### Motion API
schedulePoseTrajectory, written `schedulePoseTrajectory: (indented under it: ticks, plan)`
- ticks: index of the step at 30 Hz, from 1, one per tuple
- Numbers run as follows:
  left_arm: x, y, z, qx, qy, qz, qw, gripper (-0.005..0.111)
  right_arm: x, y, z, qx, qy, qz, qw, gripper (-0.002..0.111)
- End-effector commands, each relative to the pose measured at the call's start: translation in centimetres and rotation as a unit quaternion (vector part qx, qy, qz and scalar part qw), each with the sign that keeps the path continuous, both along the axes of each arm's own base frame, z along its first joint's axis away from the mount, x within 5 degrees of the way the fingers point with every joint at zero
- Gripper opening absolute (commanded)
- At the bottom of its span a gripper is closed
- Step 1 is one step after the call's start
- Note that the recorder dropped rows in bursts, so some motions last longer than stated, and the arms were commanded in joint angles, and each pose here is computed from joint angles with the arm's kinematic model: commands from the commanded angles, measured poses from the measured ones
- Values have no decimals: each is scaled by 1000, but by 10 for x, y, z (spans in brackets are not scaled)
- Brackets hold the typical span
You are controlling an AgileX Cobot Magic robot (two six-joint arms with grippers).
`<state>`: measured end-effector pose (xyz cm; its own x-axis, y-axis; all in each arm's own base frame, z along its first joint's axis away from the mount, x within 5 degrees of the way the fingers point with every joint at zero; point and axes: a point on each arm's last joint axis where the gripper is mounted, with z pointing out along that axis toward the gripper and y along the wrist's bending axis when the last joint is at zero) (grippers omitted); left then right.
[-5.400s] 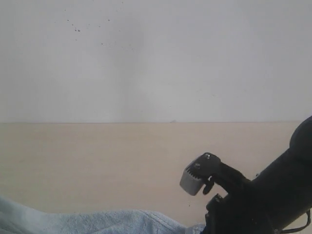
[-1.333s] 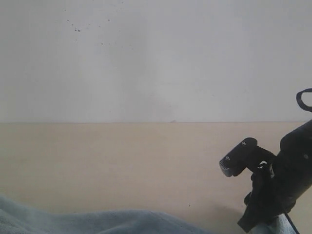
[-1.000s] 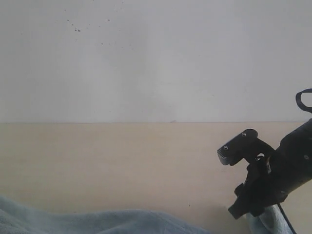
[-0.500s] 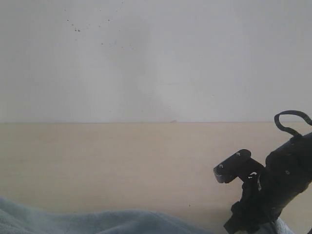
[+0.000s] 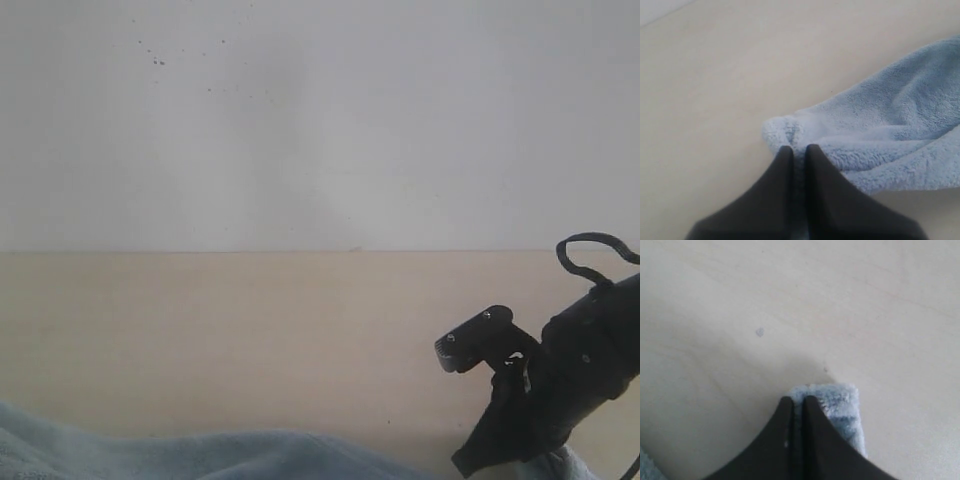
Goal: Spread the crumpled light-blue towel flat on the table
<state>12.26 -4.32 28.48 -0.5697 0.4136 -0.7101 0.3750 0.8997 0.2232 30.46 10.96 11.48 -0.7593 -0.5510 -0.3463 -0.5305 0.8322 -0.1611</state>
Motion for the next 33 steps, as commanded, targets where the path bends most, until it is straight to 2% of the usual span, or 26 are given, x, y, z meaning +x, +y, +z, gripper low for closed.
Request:
schedulePoseTrajectory:
  ticks: [1,6,14,17,24,29,33]
  plan:
    - [-2,3,-3,17,11,5,1000,4,-2,-1,20,9,-24,-7,1000,0]
    - [-2,9,-3,48,8,13,999,4,-9,-8,59,-6,-69,10,998,0]
    - [-21,30,24,40,-71,67,994,4,-41,-29,139,-27,-152,3,988,0]
    - [-40,43,43,18,-100,90,991,4,-60,-40,171,-20,-198,-18,980,0]
    - [-100,76,82,-72,-186,113,973,4,-127,-71,238,7,-305,-56,951,0]
    - [-141,90,101,-111,-210,74,968,4,-176,-95,265,14,-371,-79,925,0]
    - [-159,95,109,-129,-211,59,967,4,-213,-112,275,16,-401,-94,911,0]
